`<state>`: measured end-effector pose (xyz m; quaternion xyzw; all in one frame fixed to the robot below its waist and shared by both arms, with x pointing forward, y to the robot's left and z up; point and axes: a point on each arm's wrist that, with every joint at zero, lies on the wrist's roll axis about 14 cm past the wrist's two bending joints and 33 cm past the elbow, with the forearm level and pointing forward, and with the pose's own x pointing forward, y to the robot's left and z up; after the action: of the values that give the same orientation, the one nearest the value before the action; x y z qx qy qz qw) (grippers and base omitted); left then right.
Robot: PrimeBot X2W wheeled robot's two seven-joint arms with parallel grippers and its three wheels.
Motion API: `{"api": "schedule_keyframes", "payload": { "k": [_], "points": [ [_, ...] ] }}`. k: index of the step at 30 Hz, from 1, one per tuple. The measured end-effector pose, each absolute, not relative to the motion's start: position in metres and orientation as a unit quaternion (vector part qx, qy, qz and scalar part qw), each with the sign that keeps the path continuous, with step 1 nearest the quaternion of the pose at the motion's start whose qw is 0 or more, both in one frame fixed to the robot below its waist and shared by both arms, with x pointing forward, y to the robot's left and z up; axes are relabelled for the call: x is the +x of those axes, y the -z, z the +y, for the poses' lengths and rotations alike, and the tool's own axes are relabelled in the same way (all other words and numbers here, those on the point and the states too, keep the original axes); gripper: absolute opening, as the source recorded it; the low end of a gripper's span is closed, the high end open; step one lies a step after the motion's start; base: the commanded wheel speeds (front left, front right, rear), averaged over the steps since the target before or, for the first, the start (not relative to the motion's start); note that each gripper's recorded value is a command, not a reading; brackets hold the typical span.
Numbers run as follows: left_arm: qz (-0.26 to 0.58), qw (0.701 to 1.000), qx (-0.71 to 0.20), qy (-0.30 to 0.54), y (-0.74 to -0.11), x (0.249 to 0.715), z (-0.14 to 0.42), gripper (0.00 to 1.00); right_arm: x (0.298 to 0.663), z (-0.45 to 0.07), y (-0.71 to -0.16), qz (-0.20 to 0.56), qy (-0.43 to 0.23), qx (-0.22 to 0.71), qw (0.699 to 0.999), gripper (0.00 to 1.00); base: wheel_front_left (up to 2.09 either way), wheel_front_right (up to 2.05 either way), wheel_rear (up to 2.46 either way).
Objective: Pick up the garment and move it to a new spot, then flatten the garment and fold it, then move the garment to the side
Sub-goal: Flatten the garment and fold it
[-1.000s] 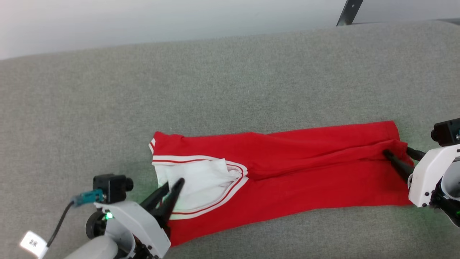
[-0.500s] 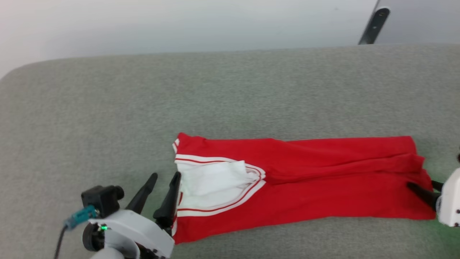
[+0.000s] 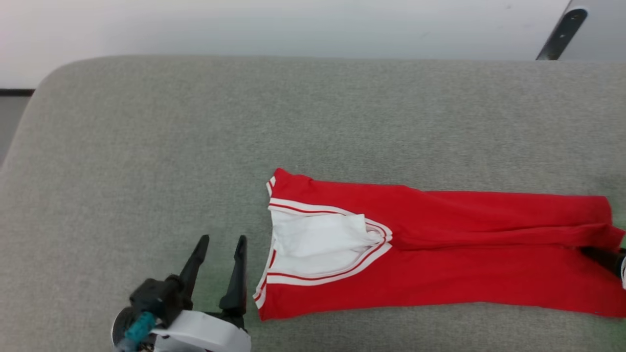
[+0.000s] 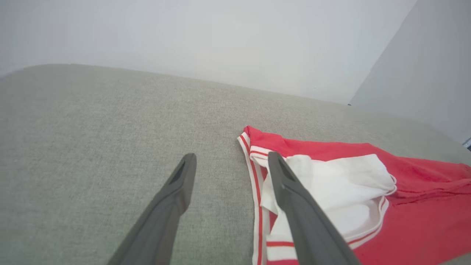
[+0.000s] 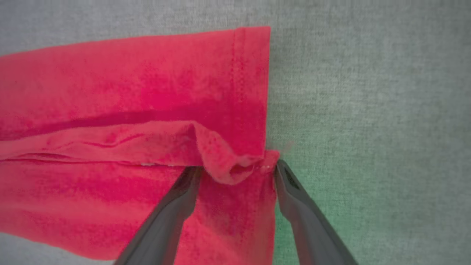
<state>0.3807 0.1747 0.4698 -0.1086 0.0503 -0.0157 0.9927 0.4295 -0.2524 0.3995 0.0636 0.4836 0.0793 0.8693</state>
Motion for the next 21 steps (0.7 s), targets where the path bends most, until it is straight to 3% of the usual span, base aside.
{"api": "schedule_keyframes", "payload": {
  "k": [10, 21],
  "points": [
    [0.008, 0.999, -0.034, -0.011, -0.481, 0.381, 0.186, 1.0, 0.437, -0.247, -0.379, 0.537, -0.066, 0.046, 0.84, 1.0, 0.0, 0.0, 0.0],
    [0.025, 0.999, -0.035, -0.03, -0.465, 0.379, 0.194, 1.0, 0.437, -0.244, -0.369, 0.552, -0.064, 0.04, 0.831, 1.0, 0.0, 0.0, 0.0]
  ]
}}
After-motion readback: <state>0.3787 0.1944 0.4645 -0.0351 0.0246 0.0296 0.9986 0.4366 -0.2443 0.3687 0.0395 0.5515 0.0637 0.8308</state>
